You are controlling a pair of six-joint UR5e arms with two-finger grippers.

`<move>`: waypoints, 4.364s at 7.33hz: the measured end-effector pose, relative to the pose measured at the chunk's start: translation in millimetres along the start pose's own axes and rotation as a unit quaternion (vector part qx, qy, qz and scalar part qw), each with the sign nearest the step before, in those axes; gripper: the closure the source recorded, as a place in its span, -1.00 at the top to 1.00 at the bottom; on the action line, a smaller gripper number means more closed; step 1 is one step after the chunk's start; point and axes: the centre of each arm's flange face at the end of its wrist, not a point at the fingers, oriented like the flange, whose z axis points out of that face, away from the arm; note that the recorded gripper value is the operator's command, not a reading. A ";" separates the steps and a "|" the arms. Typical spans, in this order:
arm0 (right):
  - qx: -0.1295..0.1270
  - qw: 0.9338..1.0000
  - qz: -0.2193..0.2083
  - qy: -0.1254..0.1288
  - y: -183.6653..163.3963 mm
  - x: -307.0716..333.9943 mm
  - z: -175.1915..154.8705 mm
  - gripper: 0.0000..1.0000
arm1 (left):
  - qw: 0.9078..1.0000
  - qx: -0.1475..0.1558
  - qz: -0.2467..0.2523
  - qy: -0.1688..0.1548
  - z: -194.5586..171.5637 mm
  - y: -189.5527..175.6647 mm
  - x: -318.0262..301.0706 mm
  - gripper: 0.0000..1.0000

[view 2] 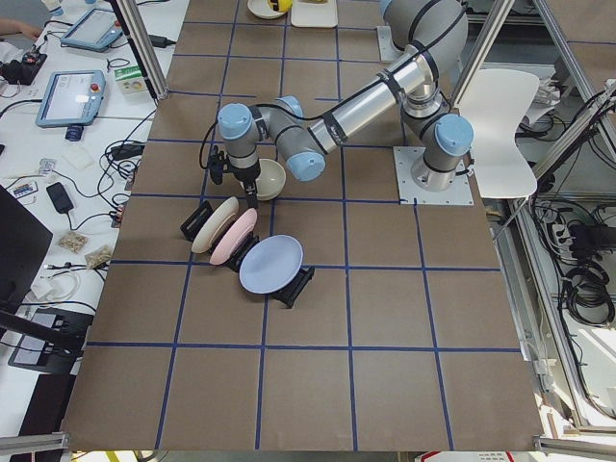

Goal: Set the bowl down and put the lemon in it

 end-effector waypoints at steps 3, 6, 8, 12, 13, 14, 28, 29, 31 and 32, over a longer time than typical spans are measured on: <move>0.000 1.000 0.000 0.002 -0.4 0.3 0.1 -0.58 | 1.000 -0.020 0.005 0.013 22.9 3.6 6.7 1.00; 0.000 1.000 0.000 0.002 -0.6 1.1 0.6 -0.59 | 0.999 -0.034 0.006 0.041 48.1 3.7 11.8 -0.62; 0.000 1.000 0.000 0.000 -0.5 0.8 0.3 -0.59 | 0.998 -0.040 0.004 0.050 57.5 1.9 13.6 -1.00; 0.000 1.000 0.000 -0.001 -0.2 -0.1 -0.2 -0.59 | 0.998 -0.035 0.005 0.049 50.4 0.4 28.2 -1.00; 0.000 1.000 0.000 -0.001 -0.3 -0.2 0.2 -0.59 | 0.998 -0.028 0.015 0.046 40.9 -0.2 42.5 -1.00; 0.000 1.000 0.000 -0.001 -0.5 -0.2 0.4 -0.59 | 0.998 -0.016 0.026 0.049 27.6 -0.2 59.2 -1.00; -0.001 1.000 -0.001 0.002 -0.6 1.3 1.4 -0.58 | 0.996 -0.021 0.044 0.071 54.2 150.8 432.2 1.00; -0.001 1.000 0.000 0.003 -0.6 1.3 1.2 -0.59 | 0.996 -0.019 0.044 0.072 53.1 149.9 432.2 1.00; 0.000 1.000 0.001 0.001 -0.7 0.8 0.1 -0.58 | 0.996 -0.005 0.044 0.073 35.2 139.8 426.3 1.00; 0.002 1.000 0.001 -0.001 -1.3 -0.8 -0.8 -0.58 | 0.997 0.008 0.038 0.070 14.5 129.0 418.3 1.00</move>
